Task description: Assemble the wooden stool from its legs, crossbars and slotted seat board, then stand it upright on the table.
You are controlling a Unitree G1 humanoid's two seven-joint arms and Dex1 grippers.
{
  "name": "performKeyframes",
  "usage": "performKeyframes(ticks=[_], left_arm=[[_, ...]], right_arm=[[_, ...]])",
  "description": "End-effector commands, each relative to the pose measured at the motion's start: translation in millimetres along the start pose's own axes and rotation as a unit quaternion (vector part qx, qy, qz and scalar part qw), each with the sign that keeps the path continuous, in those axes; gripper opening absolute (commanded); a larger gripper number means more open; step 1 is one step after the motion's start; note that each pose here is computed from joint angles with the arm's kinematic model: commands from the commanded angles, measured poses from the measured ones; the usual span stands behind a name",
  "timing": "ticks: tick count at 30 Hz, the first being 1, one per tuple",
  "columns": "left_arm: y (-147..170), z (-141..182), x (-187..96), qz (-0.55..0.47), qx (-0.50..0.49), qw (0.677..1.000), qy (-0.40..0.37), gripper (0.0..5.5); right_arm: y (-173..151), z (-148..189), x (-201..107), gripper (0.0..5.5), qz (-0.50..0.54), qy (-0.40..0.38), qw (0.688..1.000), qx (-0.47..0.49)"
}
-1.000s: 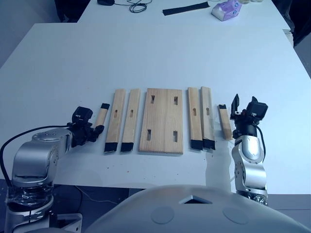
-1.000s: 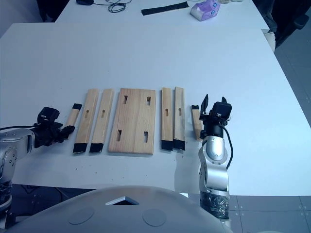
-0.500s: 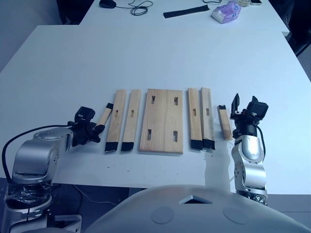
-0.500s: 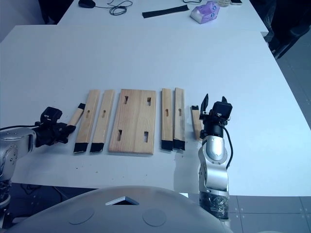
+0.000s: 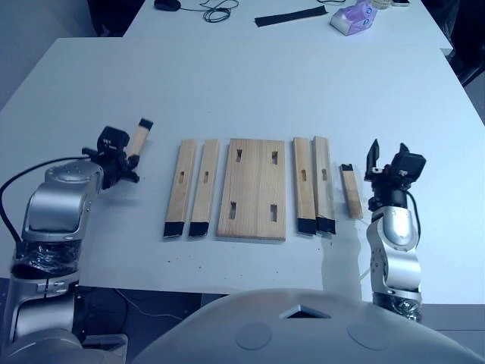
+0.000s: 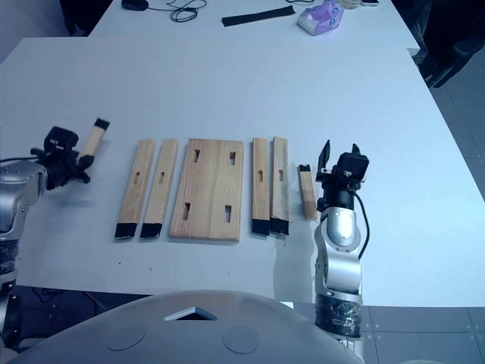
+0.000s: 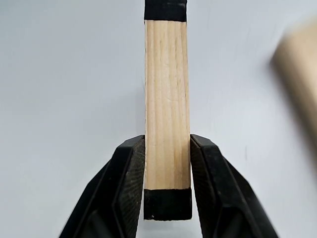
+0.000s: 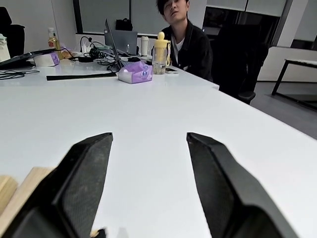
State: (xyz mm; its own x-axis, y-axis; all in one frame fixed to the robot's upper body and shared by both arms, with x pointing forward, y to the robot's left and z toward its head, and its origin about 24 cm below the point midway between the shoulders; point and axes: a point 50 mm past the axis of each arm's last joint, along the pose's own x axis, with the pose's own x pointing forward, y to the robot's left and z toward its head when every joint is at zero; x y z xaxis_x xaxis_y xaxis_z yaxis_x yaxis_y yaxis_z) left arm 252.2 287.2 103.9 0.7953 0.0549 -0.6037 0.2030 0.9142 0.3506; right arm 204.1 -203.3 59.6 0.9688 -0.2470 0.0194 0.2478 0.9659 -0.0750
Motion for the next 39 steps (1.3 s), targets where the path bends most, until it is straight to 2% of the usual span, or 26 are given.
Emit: performKeyframes(ticks=[1, 3, 5, 7, 10, 14, 16, 20, 24, 29, 33, 39], left_arm=[[5, 39, -1, 0.028, 0.032, 0.991, -0.125, 1.3], [-1, 66, -6, 0.008, 0.061, 0.975, -0.216, 1.3], [-19, 89, -16, -0.044, 0.114, 0.942, -0.311, 1.3], [-37, 109, -26, -0.126, 0.07, 0.911, -0.386, 1.3], [-63, 122, -40, -0.25, -0.001, 0.859, -0.446, 1.3], [-93, 118, -51, -0.383, -0.067, 0.8, -0.457, 1.3], [-101, 112, -52, -0.421, -0.084, 0.782, -0.451, 1.3], [-109, 105, -57, -0.508, -0.112, 0.727, -0.447, 1.3], [-117, 104, -60, -0.539, -0.079, 0.709, -0.449, 1.3], [-138, 88, -68, -0.551, -0.034, 0.7, -0.453, 1.3], [-149, 76, -74, -0.571, -0.017, 0.692, -0.442, 1.3], [-151, 76, -74, -0.575, -0.022, 0.692, -0.436, 1.3]], right_arm=[[-10, 13, 16, 2.76, 0.023, -0.02, 1.0, 0.003], [-9, 23, 24, 2.76, 0.062, -0.034, 0.997, 0.033], [-13, 33, 33, 2.76, 0.089, -0.044, 0.993, 0.064], [-19, 43, 42, 2.76, 0.115, -0.052, 0.988, 0.09], [-19, 61, 51, 2.76, 0.208, -0.057, 0.97, 0.114], [-5, 92, 44, 2.76, 0.402, -0.066, 0.904, 0.128], [1, 107, 37, 2.76, 0.491, -0.068, 0.861, 0.112], [6, 131, 29, 2.76, 0.625, -0.048, 0.773, 0.097], [6, 147, 29, 2.76, 0.69, -0.024, 0.714, 0.112], [11, 145, 26, 2.76, 0.738, 0.016, 0.667, 0.099], [15, 145, 20, 2.76, 0.762, 0.024, 0.64, 0.096], [17, 148, 16, 2.76, 0.779, 0.024, 0.619, 0.1]])
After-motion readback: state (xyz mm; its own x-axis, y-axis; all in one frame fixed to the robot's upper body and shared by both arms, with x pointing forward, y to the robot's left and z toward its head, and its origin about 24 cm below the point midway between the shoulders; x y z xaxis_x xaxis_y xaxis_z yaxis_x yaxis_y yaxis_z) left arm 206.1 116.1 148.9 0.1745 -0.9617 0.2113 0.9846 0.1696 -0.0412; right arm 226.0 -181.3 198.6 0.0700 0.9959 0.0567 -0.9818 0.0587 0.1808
